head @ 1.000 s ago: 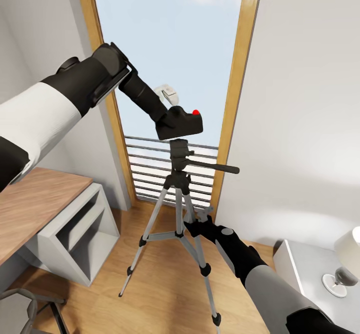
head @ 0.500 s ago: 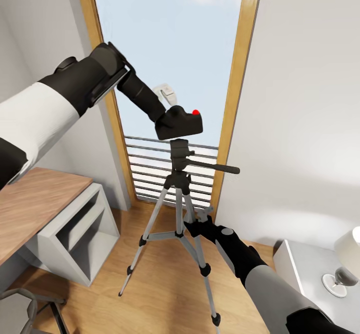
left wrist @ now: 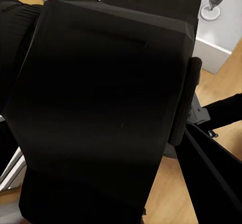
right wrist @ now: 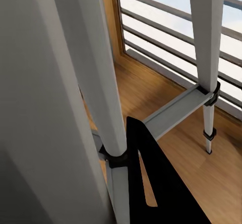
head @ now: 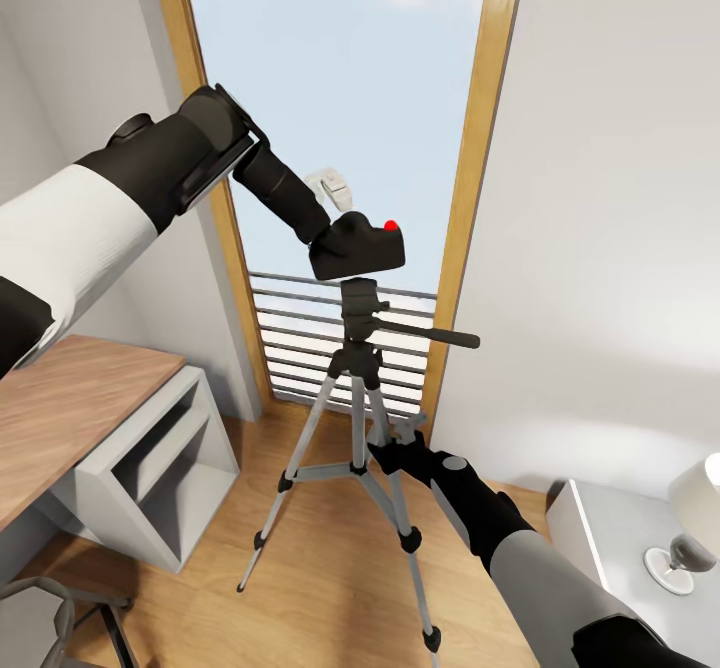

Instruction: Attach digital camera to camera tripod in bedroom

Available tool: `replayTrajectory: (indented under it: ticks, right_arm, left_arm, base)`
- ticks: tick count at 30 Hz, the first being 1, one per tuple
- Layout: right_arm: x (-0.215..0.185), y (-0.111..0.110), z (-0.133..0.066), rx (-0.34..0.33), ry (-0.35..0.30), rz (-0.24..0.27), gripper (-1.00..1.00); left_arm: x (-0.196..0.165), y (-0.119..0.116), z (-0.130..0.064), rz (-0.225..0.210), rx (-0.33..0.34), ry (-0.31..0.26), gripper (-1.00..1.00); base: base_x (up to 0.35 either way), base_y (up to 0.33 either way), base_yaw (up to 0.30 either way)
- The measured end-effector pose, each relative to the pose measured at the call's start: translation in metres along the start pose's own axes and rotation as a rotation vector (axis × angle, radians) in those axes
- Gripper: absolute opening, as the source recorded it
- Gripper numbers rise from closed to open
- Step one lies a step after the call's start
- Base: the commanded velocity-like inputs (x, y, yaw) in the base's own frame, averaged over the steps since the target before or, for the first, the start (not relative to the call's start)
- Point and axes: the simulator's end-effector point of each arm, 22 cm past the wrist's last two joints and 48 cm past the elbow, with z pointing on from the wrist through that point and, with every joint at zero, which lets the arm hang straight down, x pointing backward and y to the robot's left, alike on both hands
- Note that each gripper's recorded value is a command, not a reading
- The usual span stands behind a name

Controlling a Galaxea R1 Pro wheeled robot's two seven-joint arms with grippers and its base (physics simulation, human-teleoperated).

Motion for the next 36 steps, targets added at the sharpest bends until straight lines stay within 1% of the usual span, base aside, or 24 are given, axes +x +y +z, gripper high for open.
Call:
replayTrajectory:
  ticks: [13,16,22,25,36]
  right_arm:
    - [0.000,-0.001,0.000,0.001,0.000,0.001,-1.00]
    - [0.000,-0.001,0.000,0.001,0.000,0.001,-1.00]
    - [0.000,-0.001,0.000,0.001,-0.001,0.001,-1.00]
    - [0.000,-0.001,0.000,0.001,-0.001,0.001,-1.00]
    - [0.000,-0.001,0.000,0.001,-0.001,0.001,-1.00]
  left_arm:
    - [0.002,0.000,0.006,-0.026,0.005,0.005,-1.00]
    - [0.003,0.000,0.008,-0.039,0.008,0.008,-1.00]
    - [0.004,-0.004,0.014,-0.083,0.018,0.023,-1.00]
    - [0.004,-0.004,0.015,-0.097,0.018,0.030,-1.00]
    - [0.005,-0.004,0.015,-0.113,0.017,0.033,-1.00]
  base:
    - [0.000,0.000,0.000]
    - [0.000,0.000,0.000]
    - [0.000,0.000,0.000]
    - [0.000,0.000,0.000]
    - [0.000,0.000,0.000]
